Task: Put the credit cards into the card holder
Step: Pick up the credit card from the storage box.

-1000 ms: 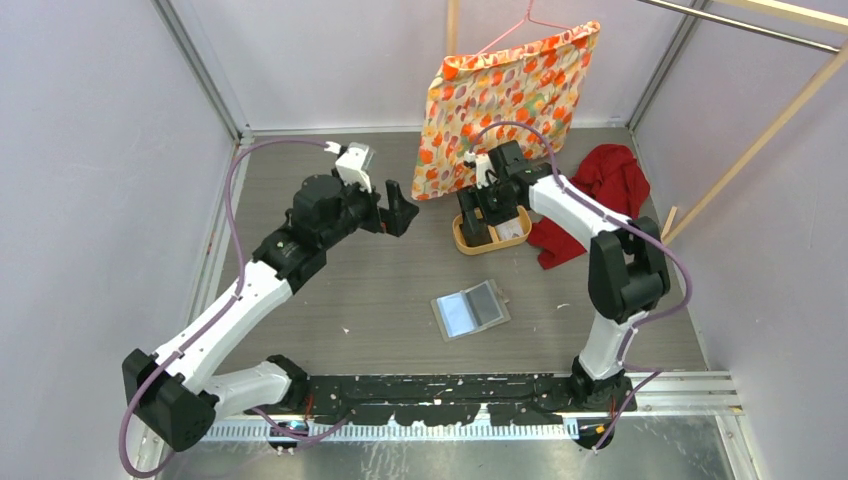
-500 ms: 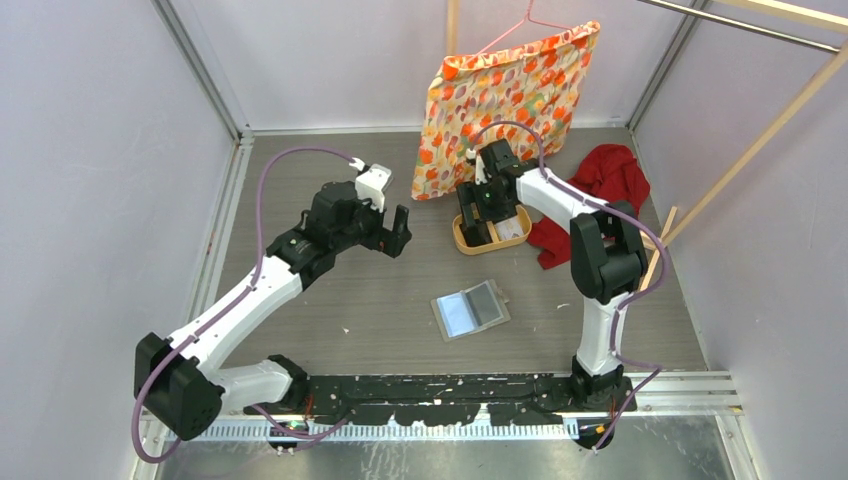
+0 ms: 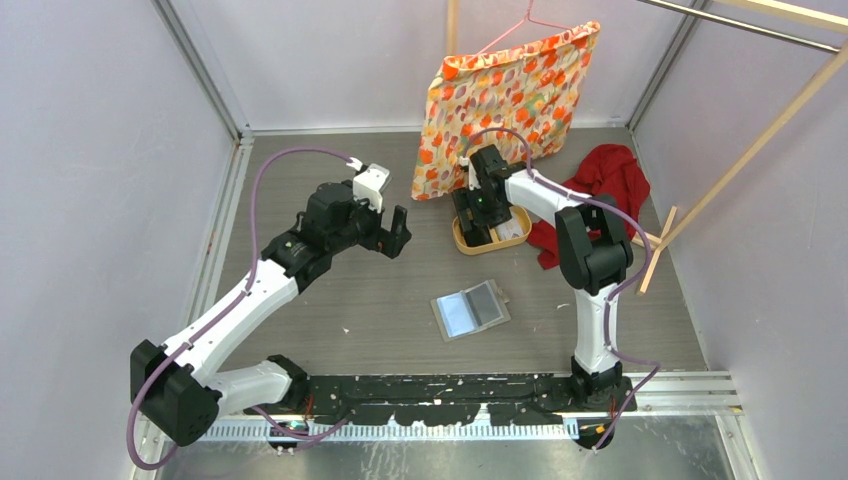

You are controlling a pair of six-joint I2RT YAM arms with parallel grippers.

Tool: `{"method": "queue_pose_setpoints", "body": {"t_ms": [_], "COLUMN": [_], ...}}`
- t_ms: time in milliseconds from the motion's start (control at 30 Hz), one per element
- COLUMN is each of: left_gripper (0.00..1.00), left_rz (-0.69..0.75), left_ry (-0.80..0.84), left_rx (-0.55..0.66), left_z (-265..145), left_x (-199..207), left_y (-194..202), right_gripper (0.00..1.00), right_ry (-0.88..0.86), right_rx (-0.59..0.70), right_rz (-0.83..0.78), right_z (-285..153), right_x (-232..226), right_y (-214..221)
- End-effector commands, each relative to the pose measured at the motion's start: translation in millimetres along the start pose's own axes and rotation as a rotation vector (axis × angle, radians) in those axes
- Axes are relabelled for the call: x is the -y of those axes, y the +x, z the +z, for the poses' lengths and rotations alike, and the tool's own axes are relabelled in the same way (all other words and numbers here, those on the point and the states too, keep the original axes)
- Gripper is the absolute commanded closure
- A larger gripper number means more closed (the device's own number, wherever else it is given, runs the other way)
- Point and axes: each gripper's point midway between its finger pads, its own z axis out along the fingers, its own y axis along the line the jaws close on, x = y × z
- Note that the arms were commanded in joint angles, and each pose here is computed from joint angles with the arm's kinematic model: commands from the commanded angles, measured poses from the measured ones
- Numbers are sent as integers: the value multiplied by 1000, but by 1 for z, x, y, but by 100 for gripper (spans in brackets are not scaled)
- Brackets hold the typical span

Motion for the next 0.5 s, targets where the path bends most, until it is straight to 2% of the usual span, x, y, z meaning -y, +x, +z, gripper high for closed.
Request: {"method": "queue_pose_setpoints", "body": {"t_ms": [0, 467], "left_gripper": [1, 1], "left_rz": [16, 18], "left_ry": [18, 11], "left_rx": [46, 41], "left_z": [-8, -8], "left_x": [3, 2], "left_y": [-14, -13], "right_gripper": [22, 38], "right_ry": [40, 67], "right_rx": [25, -6], "right_rz": [-6, -47], "right_z": [3, 10], "right_x": [5, 4], "right_y": [-11, -1]}}
